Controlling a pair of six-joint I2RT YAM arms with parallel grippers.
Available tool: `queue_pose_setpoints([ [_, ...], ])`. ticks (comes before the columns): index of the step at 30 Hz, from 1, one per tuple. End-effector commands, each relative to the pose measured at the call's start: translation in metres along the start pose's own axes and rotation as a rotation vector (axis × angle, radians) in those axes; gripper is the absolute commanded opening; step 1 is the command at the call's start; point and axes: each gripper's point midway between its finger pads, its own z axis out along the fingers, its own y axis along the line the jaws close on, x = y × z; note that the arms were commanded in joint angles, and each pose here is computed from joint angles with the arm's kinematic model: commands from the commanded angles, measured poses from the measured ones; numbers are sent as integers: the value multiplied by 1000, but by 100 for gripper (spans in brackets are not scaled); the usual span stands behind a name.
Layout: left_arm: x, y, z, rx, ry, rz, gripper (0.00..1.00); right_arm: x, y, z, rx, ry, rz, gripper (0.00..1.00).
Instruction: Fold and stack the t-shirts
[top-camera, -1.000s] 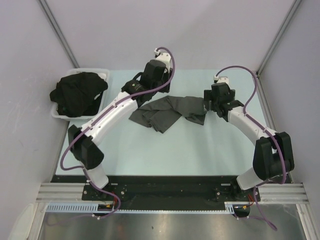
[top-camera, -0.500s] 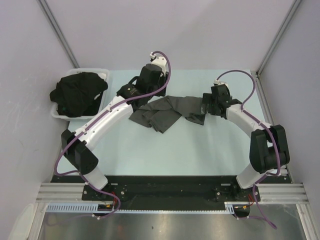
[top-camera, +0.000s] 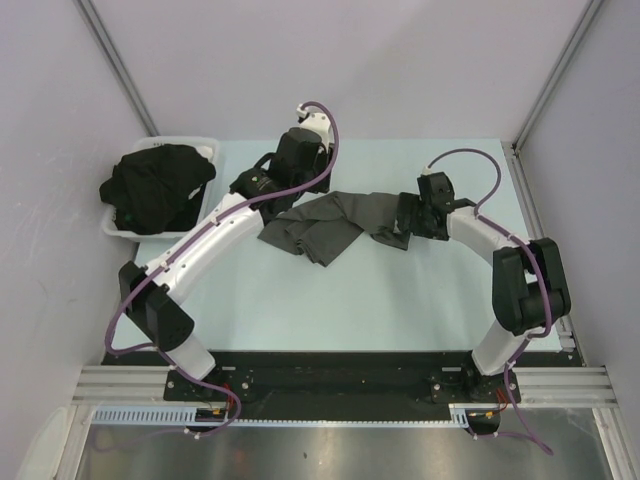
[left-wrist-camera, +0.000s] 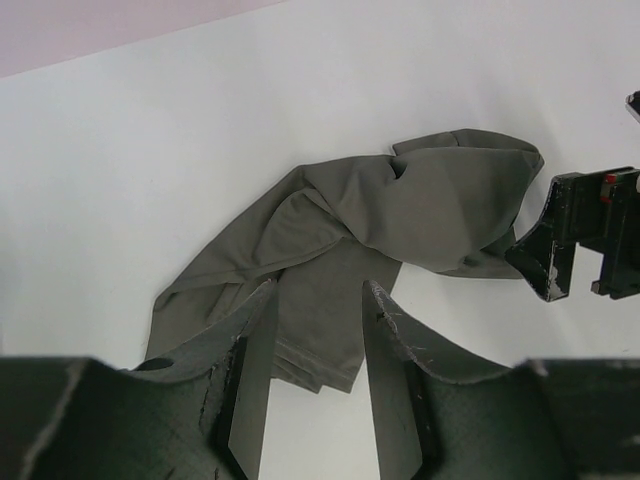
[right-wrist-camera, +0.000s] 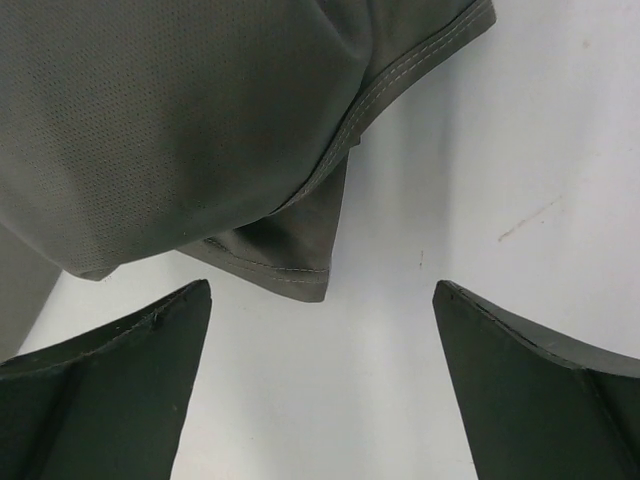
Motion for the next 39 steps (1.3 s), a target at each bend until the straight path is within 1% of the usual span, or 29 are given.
queue_pose_setpoints([
  [1, -17, 6, -20, -11, -51, -26, 44, -7, 16, 0, -46, 0, 13, 98],
  [5, -19, 5, -21, -6, -53, -17, 44, -2, 17, 2, -38, 11, 14, 98],
  [8, -20, 4, -19, -7, -49, -10, 44, 7, 15, 7, -31, 45, 19, 98],
  [16, -27, 3, -22, 3, -61, 1, 44, 18, 20, 16, -44, 84, 25, 96],
  [20, -30, 4, -24, -2, -68, 5, 44, 26, 18, 21, -30, 109, 14, 91],
  [29, -28, 7, -28, -10, -65, 6, 44, 32, 17, 27, -14, 113, 2, 88],
  [39, -28, 9, -31, -9, -71, 7, 44, 38, 14, 33, 6, 122, -11, 79],
])
